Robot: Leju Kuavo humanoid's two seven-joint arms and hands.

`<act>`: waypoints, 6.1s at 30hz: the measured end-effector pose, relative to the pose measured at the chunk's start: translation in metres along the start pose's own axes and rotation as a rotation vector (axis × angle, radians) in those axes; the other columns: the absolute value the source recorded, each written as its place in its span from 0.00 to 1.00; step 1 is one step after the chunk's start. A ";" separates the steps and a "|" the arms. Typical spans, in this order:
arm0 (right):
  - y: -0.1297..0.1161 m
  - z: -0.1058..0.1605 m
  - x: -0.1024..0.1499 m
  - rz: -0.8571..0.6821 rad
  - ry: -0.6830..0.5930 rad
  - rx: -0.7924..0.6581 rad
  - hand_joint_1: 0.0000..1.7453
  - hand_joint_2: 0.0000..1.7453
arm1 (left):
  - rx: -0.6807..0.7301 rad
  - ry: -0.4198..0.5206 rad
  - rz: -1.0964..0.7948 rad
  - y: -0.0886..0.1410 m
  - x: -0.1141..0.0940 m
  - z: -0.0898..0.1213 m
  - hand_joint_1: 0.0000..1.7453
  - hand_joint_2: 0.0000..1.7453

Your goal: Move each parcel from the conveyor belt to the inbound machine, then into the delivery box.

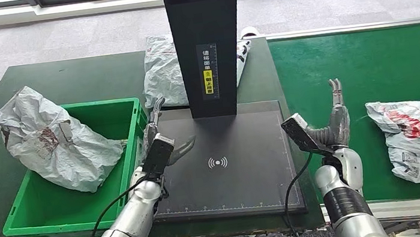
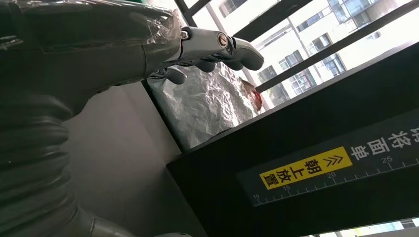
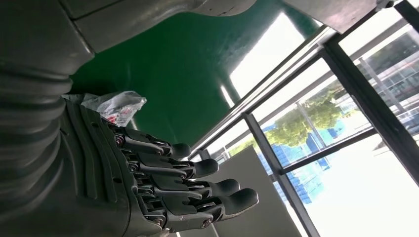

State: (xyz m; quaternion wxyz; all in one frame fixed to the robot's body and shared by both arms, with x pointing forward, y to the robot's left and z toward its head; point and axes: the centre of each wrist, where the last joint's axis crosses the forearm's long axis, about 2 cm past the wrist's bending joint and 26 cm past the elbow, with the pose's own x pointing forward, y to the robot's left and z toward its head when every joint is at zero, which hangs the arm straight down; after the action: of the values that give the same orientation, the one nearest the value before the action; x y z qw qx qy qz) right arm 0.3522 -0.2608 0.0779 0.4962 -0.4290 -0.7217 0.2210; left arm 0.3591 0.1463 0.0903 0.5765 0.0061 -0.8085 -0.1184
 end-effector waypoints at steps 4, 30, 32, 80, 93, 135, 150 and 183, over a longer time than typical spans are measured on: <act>-0.005 0.001 -0.011 0.089 0.066 0.016 0.00 1.00 | -0.007 0.011 -0.005 -0.001 -0.002 0.002 0.00 1.00; -0.027 0.016 -0.097 0.561 0.727 0.247 0.00 1.00 | 0.013 0.068 -0.015 -0.014 -0.009 0.015 0.00 1.00; -0.028 0.019 -0.101 0.588 0.753 0.295 0.00 1.00 | 0.014 0.066 -0.014 -0.014 -0.010 0.016 0.00 1.00; -0.025 -0.029 -0.066 0.361 0.395 0.260 1.00 1.00 | 0.142 0.107 0.004 0.008 -0.023 0.029 0.00 1.00; 0.011 -0.045 0.130 -0.294 -0.283 0.230 1.00 1.00 | 0.179 -0.021 -0.029 0.016 -0.002 0.009 0.00 1.00; 0.033 0.008 0.144 -0.458 -0.316 0.313 0.00 1.00 | 0.142 -0.127 0.047 0.008 0.019 -0.014 0.00 1.00; 0.026 0.001 0.099 -0.631 -0.181 0.005 0.00 1.00 | -0.148 0.026 -0.246 -0.012 0.007 -0.004 0.00 1.00; 0.026 0.006 0.086 -0.650 -0.120 -0.023 0.00 1.00 | -0.095 -0.060 -0.944 0.014 0.007 -0.015 1.00 1.00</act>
State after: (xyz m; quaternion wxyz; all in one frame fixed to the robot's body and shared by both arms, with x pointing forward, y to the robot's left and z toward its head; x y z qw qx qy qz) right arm 0.3448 -0.1740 0.1011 0.4925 -0.1680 -0.8512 0.0681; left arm 0.3721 0.1559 0.1043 0.4357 0.3431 -0.7272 -0.4045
